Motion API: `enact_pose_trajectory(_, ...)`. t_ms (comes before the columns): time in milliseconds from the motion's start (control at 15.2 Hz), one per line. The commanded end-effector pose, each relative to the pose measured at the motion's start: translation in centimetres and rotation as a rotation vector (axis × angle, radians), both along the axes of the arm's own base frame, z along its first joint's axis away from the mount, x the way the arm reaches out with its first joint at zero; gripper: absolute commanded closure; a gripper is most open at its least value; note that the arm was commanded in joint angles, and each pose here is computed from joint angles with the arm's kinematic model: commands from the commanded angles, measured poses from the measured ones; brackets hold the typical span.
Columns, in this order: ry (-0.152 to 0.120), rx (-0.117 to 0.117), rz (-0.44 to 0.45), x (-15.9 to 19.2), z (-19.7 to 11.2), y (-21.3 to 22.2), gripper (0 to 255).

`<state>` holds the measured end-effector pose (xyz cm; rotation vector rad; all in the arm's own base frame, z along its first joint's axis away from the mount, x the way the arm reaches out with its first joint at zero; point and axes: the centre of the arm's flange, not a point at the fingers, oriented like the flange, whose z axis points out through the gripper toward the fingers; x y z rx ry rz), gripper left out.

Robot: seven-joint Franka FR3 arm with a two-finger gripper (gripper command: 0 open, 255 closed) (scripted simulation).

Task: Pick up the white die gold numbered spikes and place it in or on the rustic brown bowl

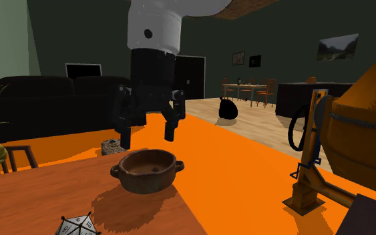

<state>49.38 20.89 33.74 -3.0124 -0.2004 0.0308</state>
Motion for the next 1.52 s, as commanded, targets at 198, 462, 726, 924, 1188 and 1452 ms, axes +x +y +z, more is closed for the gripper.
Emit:
enact_pose_trajectory(198,0.013,-0.005,0.015,2.9,-4.3,4.4,0)
enact_pose_trajectory(462,0.024,-0.010,0.028,5.2,-7.8,7.8,0)
enact_pose_trajectory(726,0.034,-0.014,0.040,7.4,-11.4,11.1,0)
enact_pose_trajectory(924,0.040,-0.017,0.047,8.5,-13.2,12.8,0)
enact_pose_trajectory(1188,0.040,-0.017,0.047,8.4,-15.3,13.1,0)
enact_pose_trajectory(1452,0.040,-0.017,0.047,8.2,-17.2,13.2,0)
